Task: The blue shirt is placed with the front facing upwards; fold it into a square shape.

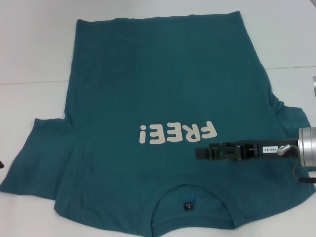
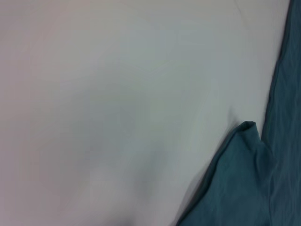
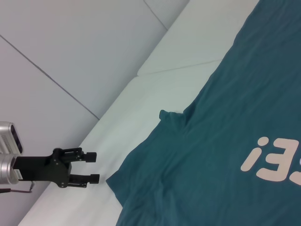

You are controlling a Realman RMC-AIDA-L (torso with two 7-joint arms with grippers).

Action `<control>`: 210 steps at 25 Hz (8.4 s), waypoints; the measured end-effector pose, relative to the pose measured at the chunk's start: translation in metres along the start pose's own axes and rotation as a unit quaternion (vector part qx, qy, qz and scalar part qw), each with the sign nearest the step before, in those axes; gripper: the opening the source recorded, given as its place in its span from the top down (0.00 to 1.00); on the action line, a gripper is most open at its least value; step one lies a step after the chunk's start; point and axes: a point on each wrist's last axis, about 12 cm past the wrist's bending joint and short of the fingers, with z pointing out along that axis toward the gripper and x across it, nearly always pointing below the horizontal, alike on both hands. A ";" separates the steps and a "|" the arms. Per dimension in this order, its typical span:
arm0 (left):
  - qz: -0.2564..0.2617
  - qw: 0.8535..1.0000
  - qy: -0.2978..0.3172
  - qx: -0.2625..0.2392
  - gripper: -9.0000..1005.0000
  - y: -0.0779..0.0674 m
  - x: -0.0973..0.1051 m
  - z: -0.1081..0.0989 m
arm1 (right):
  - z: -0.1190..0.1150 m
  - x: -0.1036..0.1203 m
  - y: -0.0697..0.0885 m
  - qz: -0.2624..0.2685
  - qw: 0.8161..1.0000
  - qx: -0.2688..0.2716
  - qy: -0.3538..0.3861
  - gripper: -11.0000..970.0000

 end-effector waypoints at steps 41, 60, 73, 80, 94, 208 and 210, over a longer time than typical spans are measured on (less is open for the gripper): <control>0.018 1.000 0.024 -0.003 0.18 -0.013 0.002 0.026 | -0.003 0.004 -0.003 0.006 1.000 0.006 -0.002 0.03; 0.031 0.999 0.026 -0.007 0.59 -0.014 0.000 0.025 | -0.005 0.004 -0.003 0.008 1.000 0.007 -0.005 0.03; 0.033 0.999 0.026 -0.015 0.98 -0.012 0.000 0.025 | -0.006 0.004 -0.004 0.008 1.000 0.009 -0.006 0.03; 0.036 0.999 0.021 0.006 0.99 -0.014 0.000 0.024 | -0.006 0.004 -0.004 0.009 1.000 0.010 -0.007 0.03; 0.010 0.997 -0.022 0.078 0.99 0.000 0.000 -0.004 | -0.007 0.004 -0.004 0.013 1.000 0.008 -0.008 0.03; 0.101 0.994 -0.020 0.026 0.25 -0.087 0.001 0.093 | -0.010 0.009 -0.015 0.029 0.998 0.039 -0.027 0.03; 0.107 0.994 -0.024 0.024 0.25 -0.088 0.000 0.093 | -0.010 0.009 -0.015 0.029 0.998 0.039 -0.027 0.03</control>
